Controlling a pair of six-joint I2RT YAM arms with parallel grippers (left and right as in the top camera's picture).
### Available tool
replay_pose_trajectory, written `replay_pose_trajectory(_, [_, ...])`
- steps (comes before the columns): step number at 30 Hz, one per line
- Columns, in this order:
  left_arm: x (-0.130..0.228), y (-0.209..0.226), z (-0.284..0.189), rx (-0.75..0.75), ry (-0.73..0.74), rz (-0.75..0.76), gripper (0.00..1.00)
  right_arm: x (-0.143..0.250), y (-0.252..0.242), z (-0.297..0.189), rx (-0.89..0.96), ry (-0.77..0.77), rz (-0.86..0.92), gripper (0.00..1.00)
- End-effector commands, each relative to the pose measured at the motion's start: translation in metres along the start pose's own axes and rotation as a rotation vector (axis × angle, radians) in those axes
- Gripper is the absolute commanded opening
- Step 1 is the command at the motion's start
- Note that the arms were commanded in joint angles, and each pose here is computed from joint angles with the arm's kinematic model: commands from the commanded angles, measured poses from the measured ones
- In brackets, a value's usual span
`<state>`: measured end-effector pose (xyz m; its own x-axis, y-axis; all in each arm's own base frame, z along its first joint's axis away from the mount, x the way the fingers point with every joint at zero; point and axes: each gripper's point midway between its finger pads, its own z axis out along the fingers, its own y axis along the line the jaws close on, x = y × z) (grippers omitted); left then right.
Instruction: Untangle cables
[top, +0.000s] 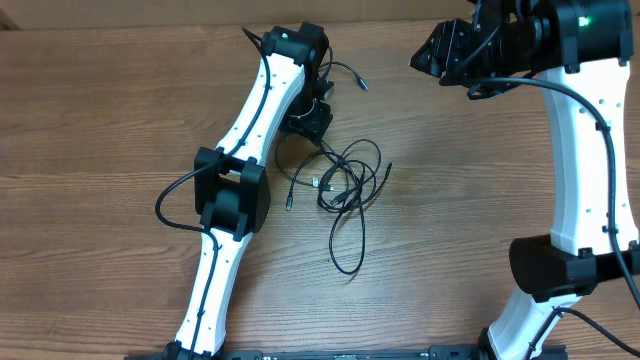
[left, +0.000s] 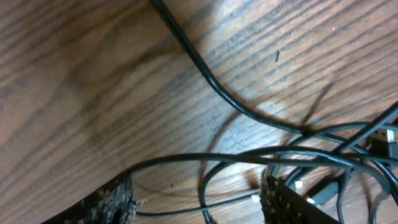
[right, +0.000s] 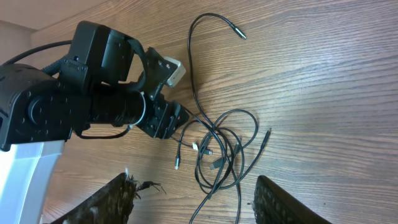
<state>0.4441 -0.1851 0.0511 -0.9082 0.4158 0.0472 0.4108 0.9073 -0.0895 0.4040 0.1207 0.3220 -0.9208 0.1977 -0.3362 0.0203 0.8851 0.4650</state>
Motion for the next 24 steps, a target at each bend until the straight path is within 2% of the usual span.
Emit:
replay_pose_trajectory(1, [-0.009, 0.012, -0.001, -0.010, -0.035, 0.029, 0.65, -0.002, 0.000, -0.003, 0.006, -0.014, -0.008, 0.60])
replay_pose_trajectory(9, [-0.023, 0.012, 0.008, 0.018, -0.080, 0.057, 0.72, -0.002, 0.000, -0.003, 0.006, -0.016, -0.009, 0.61])
replay_pose_trajectory(10, [-0.022, 0.012, 0.010, 0.020, -0.073, 0.057, 0.70, -0.002, -0.001, -0.003, 0.007, -0.016, -0.009, 0.61])
replay_pose_trajectory(14, [-0.012, 0.007, 0.013, 0.045, -0.031, 0.077, 0.54, -0.004, -0.004, -0.003, 0.030, -0.025, -0.008, 0.61])
replay_pose_trajectory(18, [-0.006, -0.001, 0.013, 0.092, -0.011, 0.149, 0.49, -0.004, -0.004, -0.003, 0.029, -0.028, -0.009, 0.61])
replay_pose_trajectory(22, [-0.008, 0.003, 0.018, 0.085, -0.016, 0.173, 0.52, -0.004, -0.004, -0.003, 0.029, -0.027, -0.009, 0.61])
replay_pose_trajectory(24, [-0.013, 0.009, 0.024, 0.055, -0.026, 0.173, 0.58, -0.004, -0.004, -0.003, 0.029, -0.027, -0.009, 0.61])
